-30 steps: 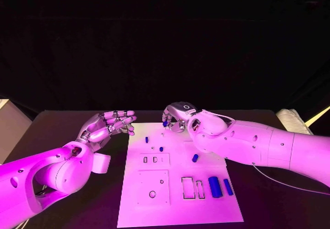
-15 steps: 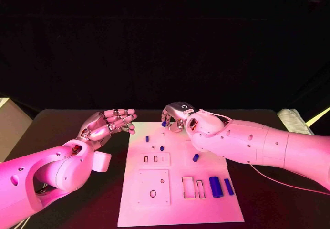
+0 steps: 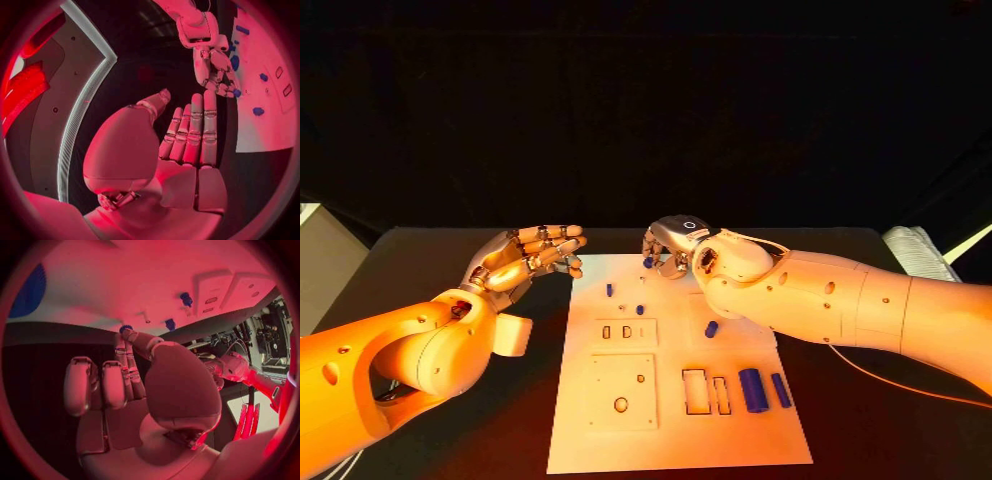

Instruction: Assemble the parts on the task board

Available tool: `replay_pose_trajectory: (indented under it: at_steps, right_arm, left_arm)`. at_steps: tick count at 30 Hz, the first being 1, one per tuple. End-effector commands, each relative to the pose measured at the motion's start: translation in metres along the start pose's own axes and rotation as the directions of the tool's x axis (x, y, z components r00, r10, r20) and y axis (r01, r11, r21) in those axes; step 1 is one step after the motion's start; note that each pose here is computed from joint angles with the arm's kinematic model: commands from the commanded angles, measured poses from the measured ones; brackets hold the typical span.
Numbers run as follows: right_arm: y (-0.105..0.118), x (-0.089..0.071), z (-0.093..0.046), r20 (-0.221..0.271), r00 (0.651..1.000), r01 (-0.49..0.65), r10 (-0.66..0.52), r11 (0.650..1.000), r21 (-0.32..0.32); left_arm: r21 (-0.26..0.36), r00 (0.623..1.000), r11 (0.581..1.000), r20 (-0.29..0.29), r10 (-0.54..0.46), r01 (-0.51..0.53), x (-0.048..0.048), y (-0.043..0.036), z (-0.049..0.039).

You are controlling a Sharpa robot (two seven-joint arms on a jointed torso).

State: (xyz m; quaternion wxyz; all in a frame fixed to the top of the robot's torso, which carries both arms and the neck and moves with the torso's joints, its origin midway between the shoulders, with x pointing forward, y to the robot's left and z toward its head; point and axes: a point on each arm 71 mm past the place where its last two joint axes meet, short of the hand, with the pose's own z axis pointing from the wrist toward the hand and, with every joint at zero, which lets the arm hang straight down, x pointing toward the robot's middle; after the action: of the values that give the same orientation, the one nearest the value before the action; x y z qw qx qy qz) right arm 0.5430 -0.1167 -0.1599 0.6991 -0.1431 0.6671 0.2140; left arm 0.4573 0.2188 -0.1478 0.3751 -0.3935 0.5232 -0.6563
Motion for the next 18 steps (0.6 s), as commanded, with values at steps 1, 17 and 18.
replay_pose_trajectory:
  at_steps: [1,17,18]
  right_arm:
    - [0.0007,0.0017,-0.0003,-0.020,1.000,0.016,-0.016,1.000,0.002]
    - [0.0027,0.0025,0.0044,-0.020,1.000,0.022,-0.021,1.000,0.011]
    - [0.0027,0.0025,0.0048,-0.020,1.000,0.022,-0.022,1.000,0.012]
  left_arm:
    - [0.007,1.000,1.000,-0.020,-0.005,0.005,0.0019,-0.0015,0.0006]
    - [0.005,1.000,1.000,-0.025,-0.007,0.007,0.0030,-0.0019,0.0010]
    - [0.005,1.000,1.000,-0.026,-0.007,0.007,0.0031,-0.0020,0.0011]
